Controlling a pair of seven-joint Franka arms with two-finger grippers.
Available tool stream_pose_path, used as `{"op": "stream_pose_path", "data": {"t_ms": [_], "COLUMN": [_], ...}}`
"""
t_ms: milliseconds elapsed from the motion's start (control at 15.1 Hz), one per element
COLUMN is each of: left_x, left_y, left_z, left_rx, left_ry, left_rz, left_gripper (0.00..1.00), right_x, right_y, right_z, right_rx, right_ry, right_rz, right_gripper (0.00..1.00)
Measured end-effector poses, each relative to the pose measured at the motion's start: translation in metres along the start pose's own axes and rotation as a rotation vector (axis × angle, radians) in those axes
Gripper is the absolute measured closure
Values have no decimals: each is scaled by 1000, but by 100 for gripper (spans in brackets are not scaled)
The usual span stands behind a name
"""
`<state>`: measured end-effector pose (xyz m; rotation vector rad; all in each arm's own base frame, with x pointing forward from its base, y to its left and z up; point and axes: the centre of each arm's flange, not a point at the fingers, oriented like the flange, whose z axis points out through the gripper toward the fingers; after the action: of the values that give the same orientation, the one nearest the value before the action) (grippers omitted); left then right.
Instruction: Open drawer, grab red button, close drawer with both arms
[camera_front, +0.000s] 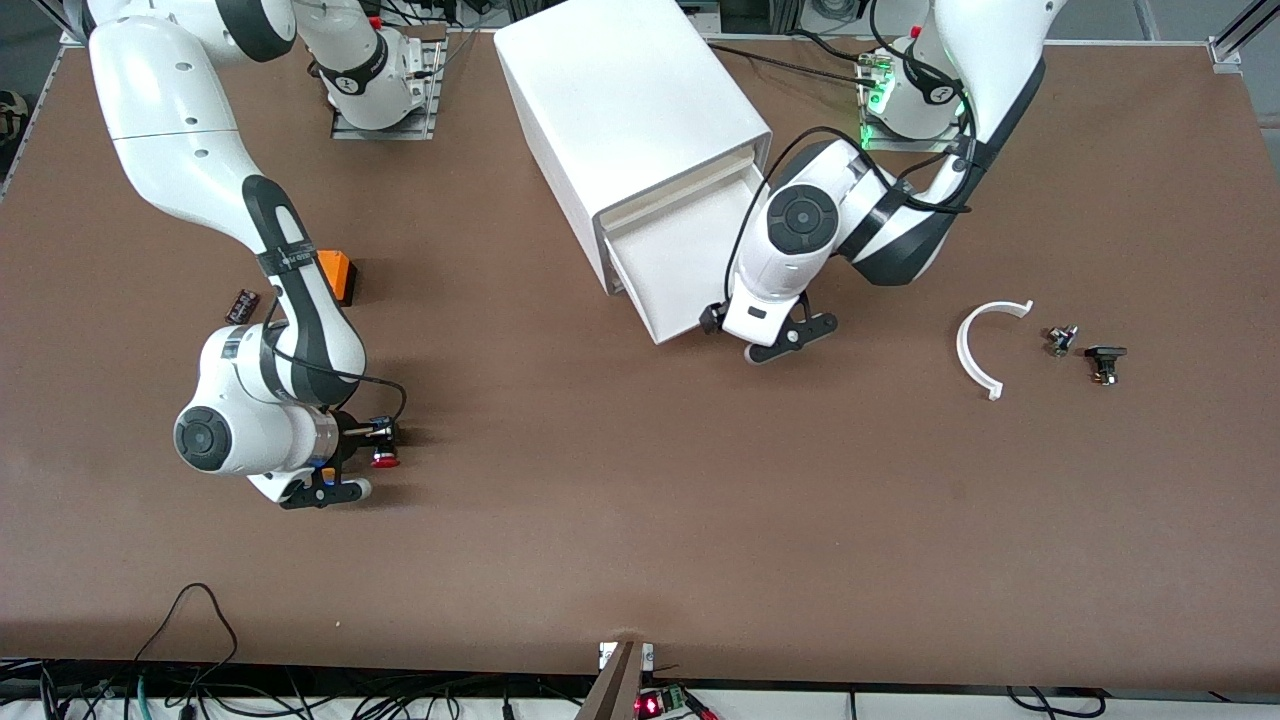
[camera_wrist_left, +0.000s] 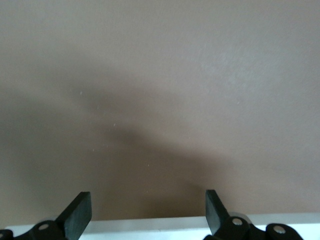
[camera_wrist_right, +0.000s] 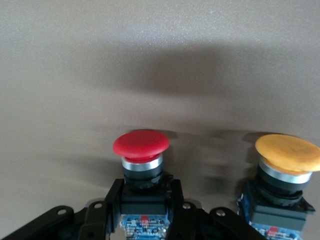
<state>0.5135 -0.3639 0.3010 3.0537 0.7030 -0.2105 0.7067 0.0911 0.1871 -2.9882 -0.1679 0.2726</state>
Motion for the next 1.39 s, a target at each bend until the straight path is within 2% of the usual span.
{"op": "stream_pose_path", "data": {"t_ms": [66,264,463,529,926,1388], "left_x": [-5,-21,-43,-51,-91,-130], "left_y": [1,5,11,13,21,27], "left_z": [3,7,6,6,10,15], "left_rx": [6,26,46,48,61,75], "left_ry": [-2,-7,-18,-22,-40,-59], "left_rz": [-2,11,37,39,54,83], "left_gripper": [0,0,0,0,0,0], "right_x": [0,2,3,2,-23,-74], "right_y": [-1,-2,-2,-1,-14,-38], "right_z": [-1,-8,-34,-50,-140,-250], "right_rx": [0,-1,-19,-33,-153,-157], "right_ry": [3,16,52,65,71,93], "right_rz": [4,8,1,0,55,92], "right_gripper": [57,31,4,0,0,0]}}
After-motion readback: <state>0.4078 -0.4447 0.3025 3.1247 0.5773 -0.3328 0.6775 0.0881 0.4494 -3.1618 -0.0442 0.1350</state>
